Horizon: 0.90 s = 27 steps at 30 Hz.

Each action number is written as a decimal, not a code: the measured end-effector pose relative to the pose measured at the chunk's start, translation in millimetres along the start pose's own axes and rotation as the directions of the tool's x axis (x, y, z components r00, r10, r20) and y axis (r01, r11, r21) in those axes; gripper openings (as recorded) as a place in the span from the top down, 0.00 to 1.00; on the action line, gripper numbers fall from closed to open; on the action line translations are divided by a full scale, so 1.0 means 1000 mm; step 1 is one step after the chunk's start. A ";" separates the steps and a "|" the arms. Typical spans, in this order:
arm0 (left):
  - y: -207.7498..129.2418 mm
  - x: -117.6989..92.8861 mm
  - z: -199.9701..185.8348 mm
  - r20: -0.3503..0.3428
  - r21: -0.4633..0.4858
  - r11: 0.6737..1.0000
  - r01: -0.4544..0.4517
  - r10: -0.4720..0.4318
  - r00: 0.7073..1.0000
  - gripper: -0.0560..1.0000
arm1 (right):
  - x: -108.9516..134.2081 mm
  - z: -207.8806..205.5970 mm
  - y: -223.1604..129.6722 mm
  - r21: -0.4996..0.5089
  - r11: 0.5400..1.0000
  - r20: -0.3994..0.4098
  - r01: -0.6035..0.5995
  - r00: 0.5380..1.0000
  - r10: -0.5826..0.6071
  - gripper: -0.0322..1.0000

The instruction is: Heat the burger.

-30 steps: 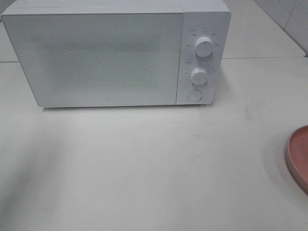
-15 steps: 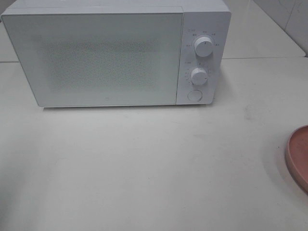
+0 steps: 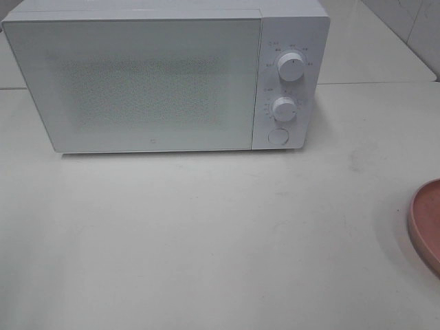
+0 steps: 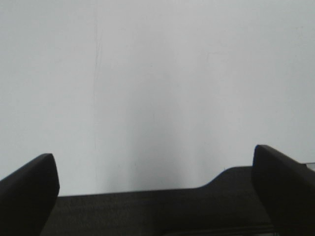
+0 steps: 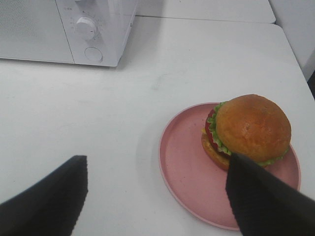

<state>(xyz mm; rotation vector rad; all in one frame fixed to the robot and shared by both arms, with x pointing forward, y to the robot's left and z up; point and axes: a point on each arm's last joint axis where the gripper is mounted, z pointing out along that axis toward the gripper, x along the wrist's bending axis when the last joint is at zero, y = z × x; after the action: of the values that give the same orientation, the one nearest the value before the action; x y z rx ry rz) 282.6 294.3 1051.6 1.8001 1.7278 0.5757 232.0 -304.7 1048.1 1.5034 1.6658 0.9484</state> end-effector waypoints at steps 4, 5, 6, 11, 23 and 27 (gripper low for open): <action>-0.003 -0.001 -0.003 0.018 -0.051 0.997 -0.055 0.056 0.998 0.01 | 0.000 0.000 0.000 0.000 1.000 0.000 0.000 1.000 0.000 0.24; -0.003 -0.001 -0.003 0.024 -0.056 0.997 -0.061 0.062 0.998 0.01 | 0.000 0.000 0.000 0.000 1.000 0.000 0.000 1.000 0.000 0.24; -0.003 -0.001 -0.003 0.024 -0.056 0.997 -0.061 0.062 0.998 0.01 | 0.000 0.000 0.000 0.000 1.000 0.000 0.000 1.000 0.000 0.24; -0.003 -0.002 -0.004 0.031 -0.060 0.996 -0.061 0.063 0.998 0.01 | 0.000 0.000 0.000 0.000 1.000 0.000 0.000 1.000 0.000 0.24; -0.013 0.000 -0.017 -0.003 -0.166 0.986 -0.017 0.017 1.000 0.01 | 0.000 0.000 0.000 0.000 1.000 0.000 0.000 1.000 0.000 0.24; -0.020 0.001 -0.025 -0.046 -0.241 0.970 0.020 -0.032 0.998 0.01 | 0.000 0.000 0.000 0.000 1.000 0.000 0.000 1.000 0.000 0.24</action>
<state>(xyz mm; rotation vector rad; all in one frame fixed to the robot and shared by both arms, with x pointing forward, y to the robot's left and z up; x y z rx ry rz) 251.1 298.2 1056.5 1.6037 1.6332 0.7884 232.0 -304.7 1048.1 1.5034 1.6658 0.9484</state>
